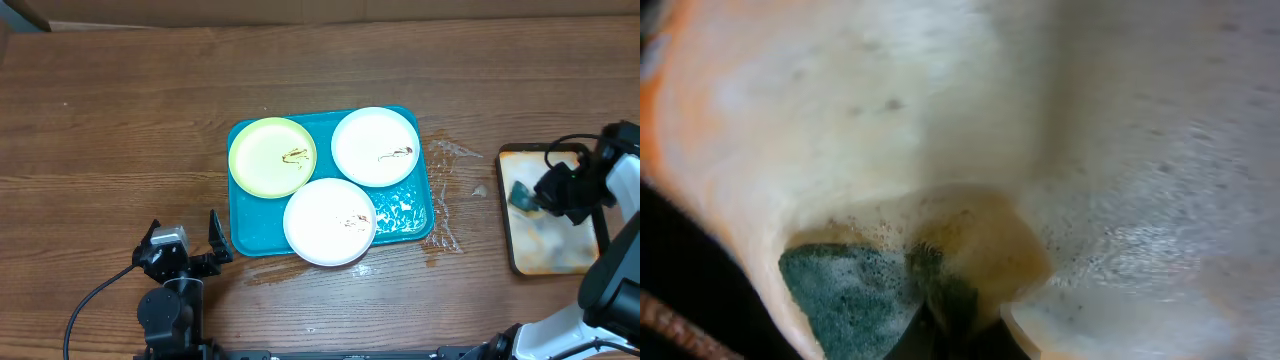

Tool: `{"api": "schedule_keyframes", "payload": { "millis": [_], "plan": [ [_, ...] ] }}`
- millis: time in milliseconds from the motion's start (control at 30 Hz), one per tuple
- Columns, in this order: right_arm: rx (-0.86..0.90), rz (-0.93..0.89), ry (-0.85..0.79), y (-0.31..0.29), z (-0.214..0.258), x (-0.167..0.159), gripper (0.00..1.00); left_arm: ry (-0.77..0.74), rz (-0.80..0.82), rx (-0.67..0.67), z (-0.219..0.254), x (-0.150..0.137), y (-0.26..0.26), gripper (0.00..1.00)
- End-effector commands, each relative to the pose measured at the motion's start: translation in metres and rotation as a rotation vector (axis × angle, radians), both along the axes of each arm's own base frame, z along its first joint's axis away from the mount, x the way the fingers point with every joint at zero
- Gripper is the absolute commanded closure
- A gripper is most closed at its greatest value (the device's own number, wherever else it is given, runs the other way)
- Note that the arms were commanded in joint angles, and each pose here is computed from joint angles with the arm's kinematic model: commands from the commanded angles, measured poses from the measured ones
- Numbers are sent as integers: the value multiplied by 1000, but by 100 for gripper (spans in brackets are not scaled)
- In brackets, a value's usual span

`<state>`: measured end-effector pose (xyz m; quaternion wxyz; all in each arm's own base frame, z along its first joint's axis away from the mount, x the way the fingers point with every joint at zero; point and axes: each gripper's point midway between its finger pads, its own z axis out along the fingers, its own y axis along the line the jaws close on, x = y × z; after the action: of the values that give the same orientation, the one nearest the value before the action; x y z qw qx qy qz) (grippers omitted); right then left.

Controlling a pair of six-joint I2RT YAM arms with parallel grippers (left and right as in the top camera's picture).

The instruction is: Clean dirty plates on tray and stack at the side

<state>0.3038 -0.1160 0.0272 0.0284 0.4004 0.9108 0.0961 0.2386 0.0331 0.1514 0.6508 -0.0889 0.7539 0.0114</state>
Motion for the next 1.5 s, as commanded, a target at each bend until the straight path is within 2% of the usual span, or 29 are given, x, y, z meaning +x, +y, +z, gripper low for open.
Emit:
{"api": "schedule_keyframes", "payload": {
  "millis": [0,333,367,400,433,467,500,533,567,667,833,933,1000,1067,1100,1167,1200,1233,1267,1300,1400,1433,1467],
  "plan": [
    [-12,46,-59,7,14,17,96,-3,8,15,0,-1,2,0],
    [-124,3,-2,-17,12,8,96,-3,8,15,0,-1,2,0],
    [-126,19,-5,-17,12,8,91,-3,8,15,0,-1,2,0],
    [-127,24,-5,-17,12,8,61,-3,8,15,0,-1,2,0],
    [-130,26,-4,-17,11,8,44,-3,8,15,0,-1,2,0],
    [-131,30,-5,-17,11,8,34,-3,8,15,0,-1,2,0],
    [-133,36,-8,-17,12,9,14,-3,8,15,0,-1,2,0],
    [-136,47,-13,-18,14,10,3,-3,8,15,0,-1,2,0],
    [-139,55,-15,-19,16,12,0,-3,8,15,0,-1,2,0],
    [-147,76,-27,-22,31,18,0,-3,8,15,0,-1,2,0],
    [-180,117,-98,-31,80,43,0,-3,8,15,0,-1,2,0],
    [-115,289,-211,-14,101,60,0,-3,8,15,0,-1,2,0],
    [-4,456,-336,13,112,70,0,-3,8,15,0,-1,2,0],
    [34,572,-394,26,115,70,1,-3,8,15,0,-1,2,0],
    [25,593,-384,26,114,68,7,-3,8,15,0,-1,2,0],
    [-9,591,-342,19,110,63,30,-3,8,15,0,-1,2,0],
    [-39,570,-302,12,107,60,44,-3,8,15,0,-1,2,0],
    [-61,533,-269,6,104,57,45,-3,8,15,0,-1,2,0],
    [-75,499,-239,2,103,54,29,-3,8,15,0,-1,2,0],
    [-82,462,-203,-1,101,49,20,-3,8,15,0,-1,2,0],
    [-60,452,-162,2,99,39,19,-3,8,15,0,-1,2,0],
    [-48,463,-164,5,99,38,23,-3,8,15,0,-1,2,0],
    [-20,498,-187,12,100,39,36,-3,8,15,0,-1,2,0]
  ]
}}
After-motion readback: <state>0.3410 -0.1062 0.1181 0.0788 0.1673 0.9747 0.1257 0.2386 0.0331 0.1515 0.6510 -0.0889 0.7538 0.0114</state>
